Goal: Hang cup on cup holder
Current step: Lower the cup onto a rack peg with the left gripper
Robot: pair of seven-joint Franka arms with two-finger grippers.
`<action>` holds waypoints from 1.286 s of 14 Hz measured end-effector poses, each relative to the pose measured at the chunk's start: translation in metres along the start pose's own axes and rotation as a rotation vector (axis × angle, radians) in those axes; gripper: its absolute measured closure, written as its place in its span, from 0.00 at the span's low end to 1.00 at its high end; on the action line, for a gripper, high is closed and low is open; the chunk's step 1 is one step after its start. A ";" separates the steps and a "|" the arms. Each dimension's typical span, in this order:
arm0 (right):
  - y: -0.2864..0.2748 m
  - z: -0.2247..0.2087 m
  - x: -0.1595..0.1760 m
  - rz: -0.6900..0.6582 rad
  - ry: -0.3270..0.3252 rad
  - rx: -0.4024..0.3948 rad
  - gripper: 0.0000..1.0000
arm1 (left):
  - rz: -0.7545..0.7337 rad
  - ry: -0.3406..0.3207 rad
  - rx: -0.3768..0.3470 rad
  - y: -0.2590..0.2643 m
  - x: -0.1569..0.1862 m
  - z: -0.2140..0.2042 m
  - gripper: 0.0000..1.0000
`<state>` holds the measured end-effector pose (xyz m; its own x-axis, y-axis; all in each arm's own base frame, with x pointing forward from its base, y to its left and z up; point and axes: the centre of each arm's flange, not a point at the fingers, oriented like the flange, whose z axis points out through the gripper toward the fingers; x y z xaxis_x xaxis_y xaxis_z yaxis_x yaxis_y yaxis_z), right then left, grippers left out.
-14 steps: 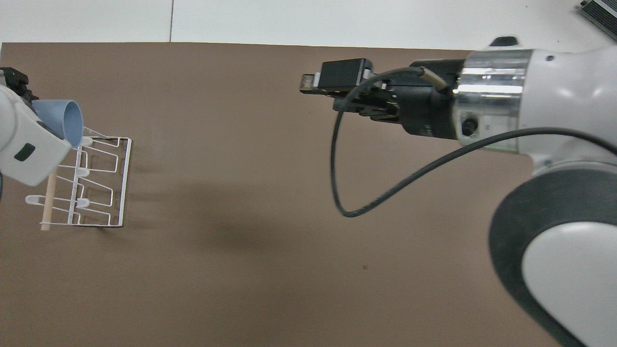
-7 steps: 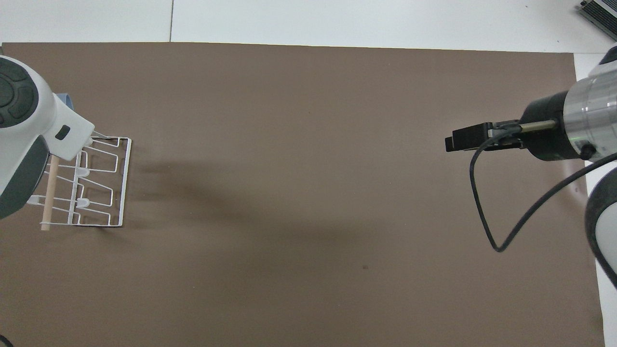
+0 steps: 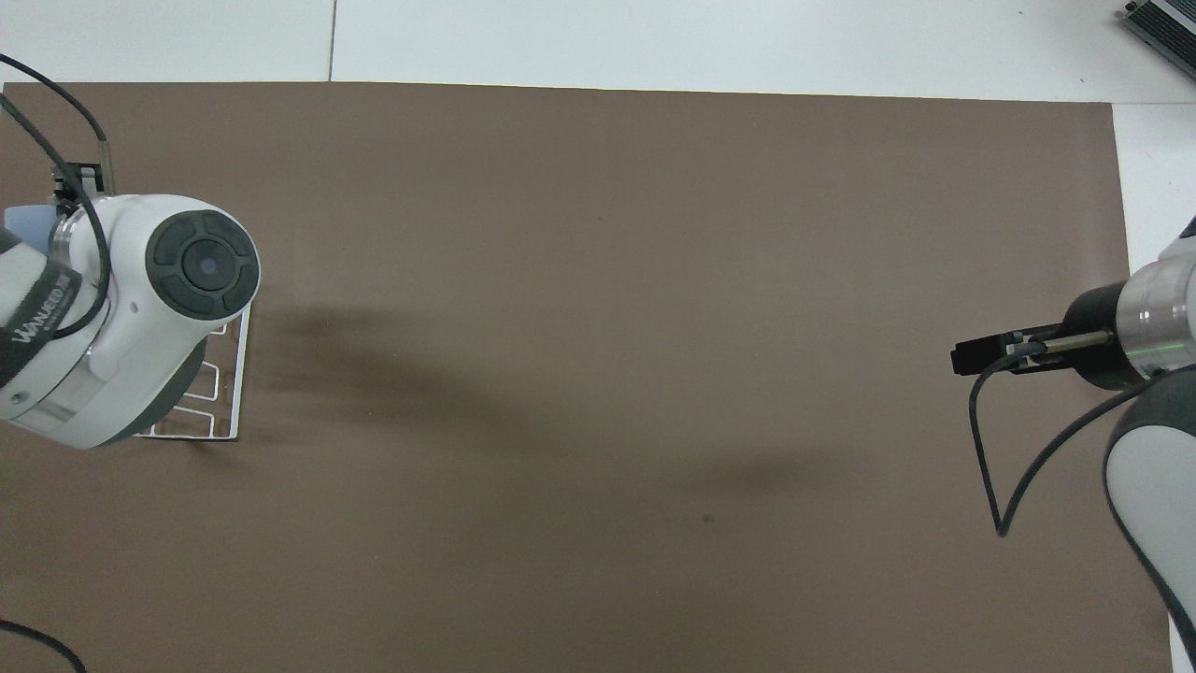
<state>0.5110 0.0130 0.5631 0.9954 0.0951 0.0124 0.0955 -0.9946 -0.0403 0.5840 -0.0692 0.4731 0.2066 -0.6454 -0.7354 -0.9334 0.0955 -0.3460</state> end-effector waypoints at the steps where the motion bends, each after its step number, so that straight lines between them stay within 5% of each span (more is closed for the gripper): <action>1: 0.009 0.013 -0.006 0.002 -0.006 -0.007 0.15 | 0.018 -0.022 0.012 0.003 0.002 0.003 0.21; 6: 0.034 0.057 -0.024 0.041 -0.050 -0.011 0.17 | 0.025 -0.090 0.047 0.014 0.011 0.015 0.21; 15: 0.031 0.055 -0.027 0.037 -0.047 -0.015 0.15 | 0.091 -0.172 0.069 0.029 0.057 0.029 0.21; 18: 0.030 0.055 -0.028 0.035 -0.046 -0.016 0.15 | 0.089 -0.173 0.069 0.029 0.056 0.030 0.00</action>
<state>0.4867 -0.0174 0.5068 0.9975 0.0614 -0.0347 0.0606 -0.9979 -0.0240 0.5773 -0.0799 0.4050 0.1767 -0.4925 -0.8522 -0.9293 0.2019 -0.3093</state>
